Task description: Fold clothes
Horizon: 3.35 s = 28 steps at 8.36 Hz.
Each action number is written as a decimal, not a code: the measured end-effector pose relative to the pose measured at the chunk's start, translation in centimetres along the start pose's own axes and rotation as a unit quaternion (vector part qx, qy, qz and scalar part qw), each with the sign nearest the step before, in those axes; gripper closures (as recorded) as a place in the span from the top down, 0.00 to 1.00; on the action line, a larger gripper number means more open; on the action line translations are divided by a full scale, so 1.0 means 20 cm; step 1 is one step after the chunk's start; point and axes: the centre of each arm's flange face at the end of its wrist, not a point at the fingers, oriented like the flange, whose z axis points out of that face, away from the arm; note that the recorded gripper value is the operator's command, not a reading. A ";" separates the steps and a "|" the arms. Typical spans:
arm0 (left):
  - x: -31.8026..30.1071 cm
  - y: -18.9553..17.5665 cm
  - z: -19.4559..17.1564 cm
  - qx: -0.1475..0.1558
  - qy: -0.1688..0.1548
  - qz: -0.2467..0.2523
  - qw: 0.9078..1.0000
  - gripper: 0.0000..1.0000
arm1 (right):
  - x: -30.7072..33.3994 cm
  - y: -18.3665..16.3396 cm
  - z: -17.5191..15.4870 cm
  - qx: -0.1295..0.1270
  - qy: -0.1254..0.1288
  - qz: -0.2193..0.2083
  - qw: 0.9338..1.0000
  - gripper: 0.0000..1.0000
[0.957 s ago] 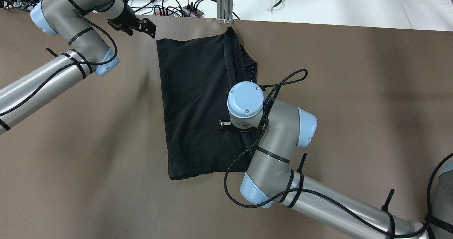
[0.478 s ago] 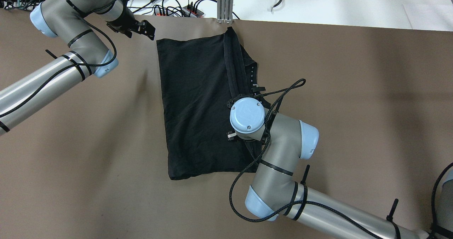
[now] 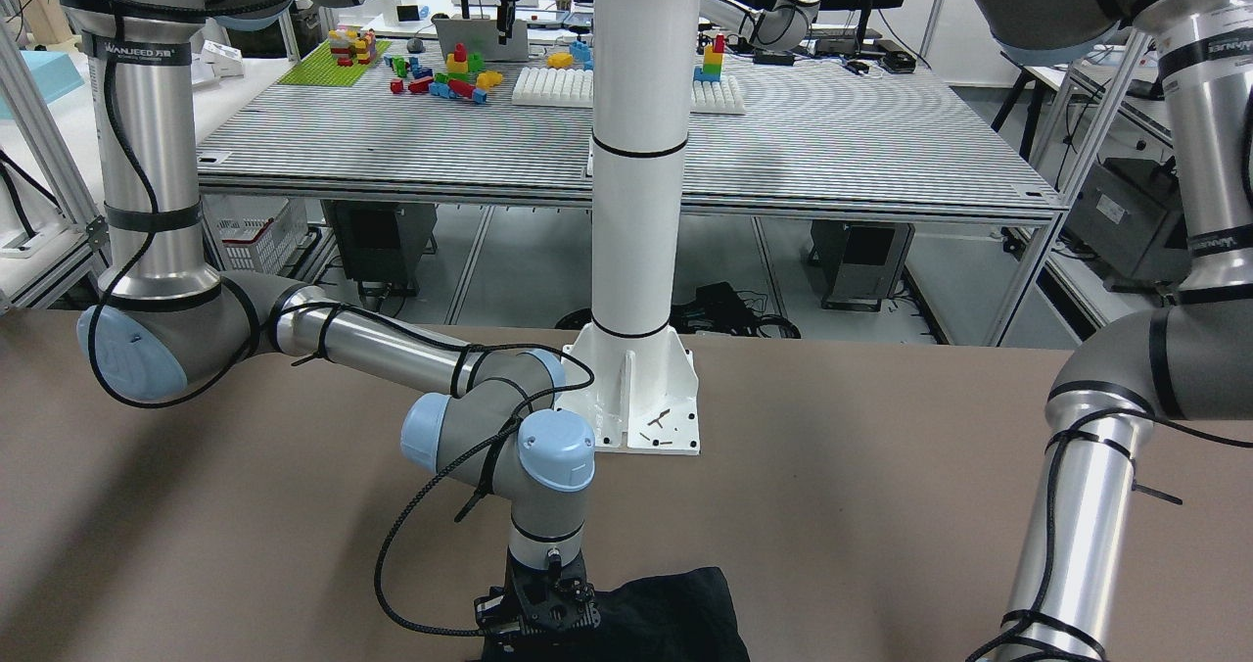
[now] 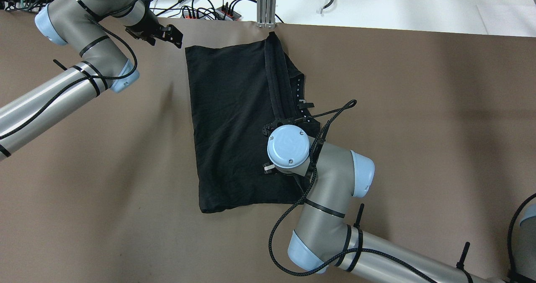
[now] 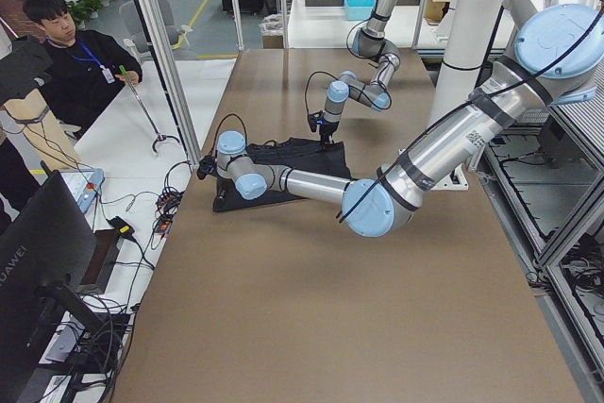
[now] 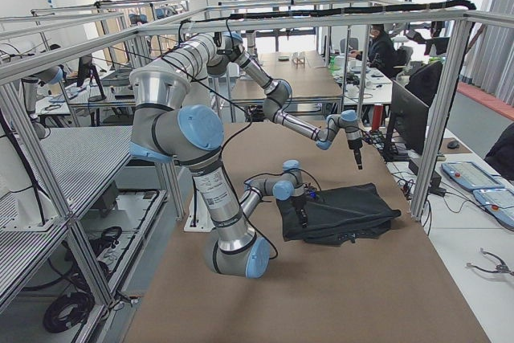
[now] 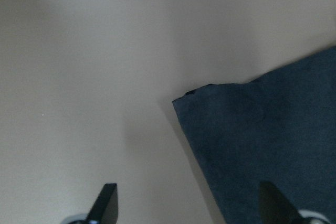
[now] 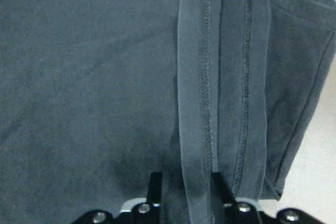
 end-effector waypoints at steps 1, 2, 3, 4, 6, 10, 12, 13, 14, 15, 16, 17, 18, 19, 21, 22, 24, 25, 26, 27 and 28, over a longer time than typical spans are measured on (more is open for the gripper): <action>0.00 0.00 0.00 0.000 0.000 0.000 1.000 0.94 | 0.01 0.01 0.01 0.000 0.002 0.000 1.000 0.37; 0.00 0.00 0.00 0.000 0.000 0.000 1.000 0.94 | 0.03 0.02 0.03 0.001 0.007 -0.001 1.000 0.37; 0.00 0.00 0.00 0.000 0.000 0.000 1.000 0.94 | 0.05 0.02 0.05 0.006 0.016 -0.006 1.000 0.37; 0.00 0.00 0.00 0.000 0.000 0.000 1.000 0.94 | 0.07 0.03 0.04 0.012 0.020 -0.014 1.000 0.38; 0.01 0.01 0.01 -0.001 0.000 0.001 1.000 0.94 | 0.09 0.04 0.04 0.015 0.022 -0.021 0.999 0.37; 0.01 0.02 0.02 0.001 -0.003 0.002 1.000 0.94 | 0.13 0.06 0.05 0.017 0.026 -0.023 0.999 0.23; 0.01 0.02 0.02 0.002 -0.003 0.002 1.000 0.94 | 0.13 0.07 0.03 0.019 0.023 -0.023 0.999 0.19; 0.01 0.02 0.02 0.002 -0.003 0.002 1.000 0.94 | 0.12 0.08 0.03 0.019 0.021 -0.024 0.999 0.11; 0.01 0.02 0.02 0.002 -0.003 0.002 1.000 0.94 | 0.12 0.09 0.02 0.018 0.020 -0.026 0.999 0.00; 0.01 0.02 0.02 0.002 -0.004 0.002 1.000 0.94 | 0.11 0.10 0.02 0.017 0.019 -0.028 0.999 0.00; 0.01 0.02 0.03 0.001 -0.003 0.002 1.000 0.94 | 0.11 0.11 0.03 0.017 0.019 -0.028 0.999 0.00; 0.02 0.02 0.03 0.000 -0.003 0.003 1.000 0.94 | 0.13 0.12 0.04 0.015 0.022 -0.028 0.999 0.00; 0.02 0.03 0.03 0.000 -0.003 0.003 1.000 0.94 | 0.14 0.13 0.05 0.013 0.023 -0.028 0.999 0.00; 0.02 0.03 0.04 0.000 -0.003 0.003 1.000 0.94 | 0.18 0.16 0.06 0.013 0.024 -0.028 0.999 0.00; 0.01 0.04 0.04 -0.002 -0.004 0.003 1.000 0.94 | 0.29 0.31 0.01 0.013 0.016 -0.025 0.999 0.00; 0.00 0.04 0.05 -0.002 -0.004 0.002 1.000 0.94 | 0.32 0.44 -0.02 0.011 0.008 -0.012 1.000 0.00; -0.01 0.07 0.04 -0.002 -0.004 0.003 1.000 0.94 | 0.25 0.68 -0.11 0.013 -0.013 0.032 0.999 0.00; -0.01 0.07 0.04 -0.001 -0.003 0.004 1.000 0.94 | 0.20 0.76 -0.15 0.015 -0.022 0.042 0.999 0.00; -0.01 0.08 0.04 -0.002 -0.003 0.004 1.000 0.94 | 0.17 0.82 -0.16 0.017 -0.026 0.047 0.998 0.00; -0.01 0.08 0.05 -0.002 -0.003 0.004 1.000 0.94 | 0.15 0.85 -0.16 0.018 -0.027 0.049 0.998 0.00; -0.01 0.08 0.05 -0.003 -0.002 0.005 1.000 0.94 | 0.15 0.86 -0.16 0.017 -0.025 0.050 0.998 0.19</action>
